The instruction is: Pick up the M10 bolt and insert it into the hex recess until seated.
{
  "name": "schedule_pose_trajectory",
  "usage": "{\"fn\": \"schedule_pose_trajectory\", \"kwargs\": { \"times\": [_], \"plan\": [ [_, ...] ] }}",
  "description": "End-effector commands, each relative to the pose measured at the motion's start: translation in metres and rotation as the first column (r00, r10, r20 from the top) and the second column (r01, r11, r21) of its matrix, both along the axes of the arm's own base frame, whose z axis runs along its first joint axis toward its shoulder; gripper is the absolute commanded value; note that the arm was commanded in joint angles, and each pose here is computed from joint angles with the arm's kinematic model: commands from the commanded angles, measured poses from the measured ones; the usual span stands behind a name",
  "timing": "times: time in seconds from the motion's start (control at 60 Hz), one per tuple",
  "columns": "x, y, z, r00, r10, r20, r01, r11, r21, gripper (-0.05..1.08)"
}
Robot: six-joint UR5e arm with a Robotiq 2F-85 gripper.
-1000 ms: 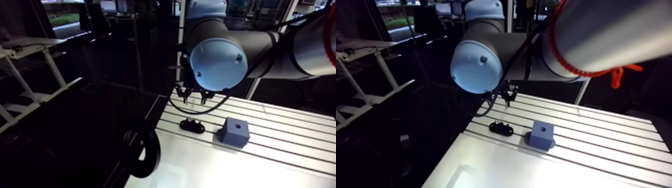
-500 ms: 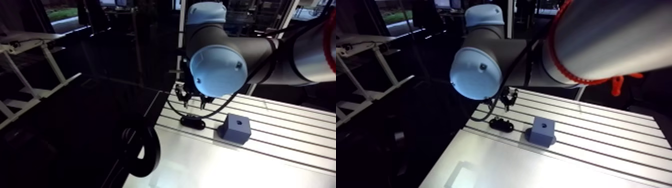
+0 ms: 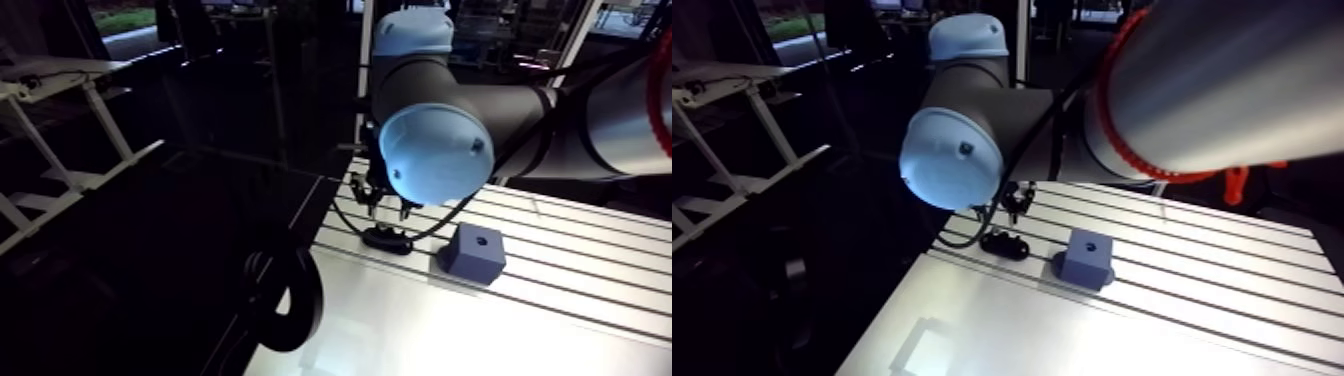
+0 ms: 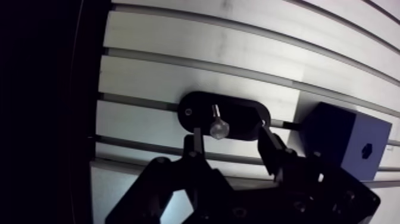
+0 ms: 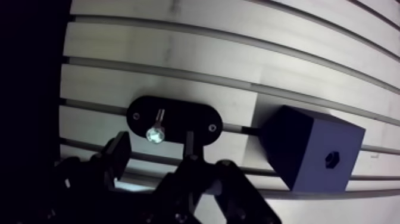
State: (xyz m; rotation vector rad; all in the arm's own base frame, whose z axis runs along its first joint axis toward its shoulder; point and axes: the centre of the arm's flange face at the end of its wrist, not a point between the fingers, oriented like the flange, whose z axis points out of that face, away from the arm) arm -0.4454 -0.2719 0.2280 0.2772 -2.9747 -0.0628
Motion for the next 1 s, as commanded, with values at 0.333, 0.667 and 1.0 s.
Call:
{"fn": "schedule_pose_trajectory", "kwargs": {
  "times": [0.333,0.667,1.0],
  "plan": [
    [-0.001,-0.002,-0.011,1.0,0.007,0.015,-0.007,1.0,0.007,0.44],
    [-0.002,-0.004,-0.015,1.0,0.011,0.026,-0.011,1.0,-0.004,0.46],
    [-0.003,-0.004,-0.021,0.999,0.012,0.036,-0.012,1.0,-0.001,0.48]
  ]
}}
